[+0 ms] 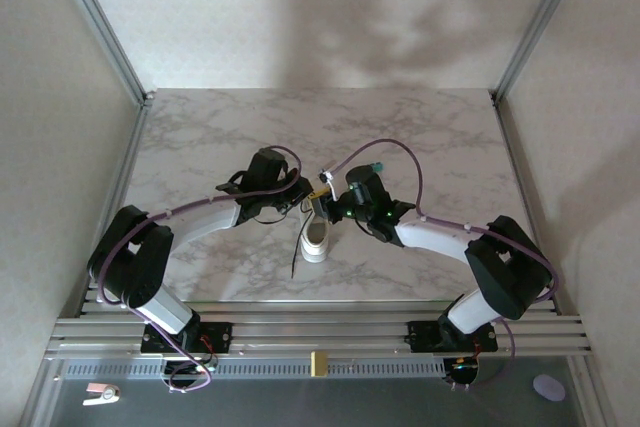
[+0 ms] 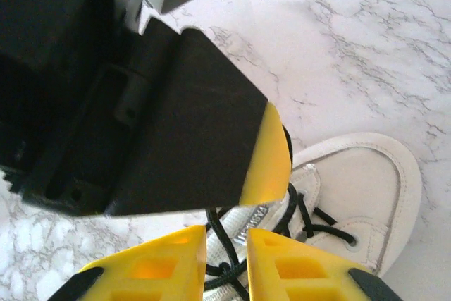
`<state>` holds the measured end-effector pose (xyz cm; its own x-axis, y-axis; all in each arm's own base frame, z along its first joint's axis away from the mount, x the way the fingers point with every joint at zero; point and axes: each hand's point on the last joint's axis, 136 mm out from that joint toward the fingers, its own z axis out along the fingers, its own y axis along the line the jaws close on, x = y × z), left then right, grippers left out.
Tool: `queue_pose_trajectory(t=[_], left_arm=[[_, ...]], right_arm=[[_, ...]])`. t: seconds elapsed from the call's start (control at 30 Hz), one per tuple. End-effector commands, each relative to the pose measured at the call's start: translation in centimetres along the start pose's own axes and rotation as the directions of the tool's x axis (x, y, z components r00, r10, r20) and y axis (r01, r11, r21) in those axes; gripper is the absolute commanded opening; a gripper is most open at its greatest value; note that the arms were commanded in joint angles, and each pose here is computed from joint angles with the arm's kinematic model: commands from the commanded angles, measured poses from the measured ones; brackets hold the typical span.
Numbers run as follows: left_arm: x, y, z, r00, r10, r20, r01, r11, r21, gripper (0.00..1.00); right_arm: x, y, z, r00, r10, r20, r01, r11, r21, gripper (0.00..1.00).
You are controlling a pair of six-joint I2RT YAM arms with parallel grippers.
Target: Tie the shoes
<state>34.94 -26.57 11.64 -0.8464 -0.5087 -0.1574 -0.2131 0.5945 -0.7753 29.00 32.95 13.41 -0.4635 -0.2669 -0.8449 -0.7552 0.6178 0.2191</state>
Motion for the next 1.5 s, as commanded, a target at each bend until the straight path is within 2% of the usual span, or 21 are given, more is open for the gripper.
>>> queue_pose_trajectory(t=[0.0,0.33,0.83,1.13,1.33,1.47], left_arm=[[-0.3,-1.1,-0.5,0.999,-0.047,-0.008,0.047,0.997,0.062,0.0],[-0.1,-0.3,-0.2,0.99,-0.135,-0.035,0.137,0.988,0.071,0.0],[0.0,-0.3,-0.3,0.99,-0.138,-0.041,0.141,0.987,0.077,0.0],[0.1,-0.5,-0.3,0.989,-0.138,-0.05,0.143,0.986,0.09,0.0],[0.2,-0.4,-0.3,0.988,-0.142,-0.053,0.146,0.985,0.092,0.0],[0.3,-0.3,-0.3,0.988,-0.143,-0.052,0.147,0.985,0.091,0.0]], right_arm=[[-0.4,0.2,-0.7,0.998,-0.048,0.033,0.047,0.999,0.023,0.23],[-0.7,1.2,-1.0,0.993,-0.115,0.029,0.113,0.992,0.048,0.25],[-1.7,0.7,1.0,0.985,-0.169,0.029,0.163,0.976,0.145,0.26],[-0.9,0.5,2.3,0.985,-0.175,0.006,0.172,0.974,0.148,0.25],[-1.4,0.3,2.6,0.984,-0.177,0.017,0.172,0.972,0.163,0.22],[-2.0,0.4,2.5,0.985,-0.17,0.037,0.162,0.973,0.165,0.1]])
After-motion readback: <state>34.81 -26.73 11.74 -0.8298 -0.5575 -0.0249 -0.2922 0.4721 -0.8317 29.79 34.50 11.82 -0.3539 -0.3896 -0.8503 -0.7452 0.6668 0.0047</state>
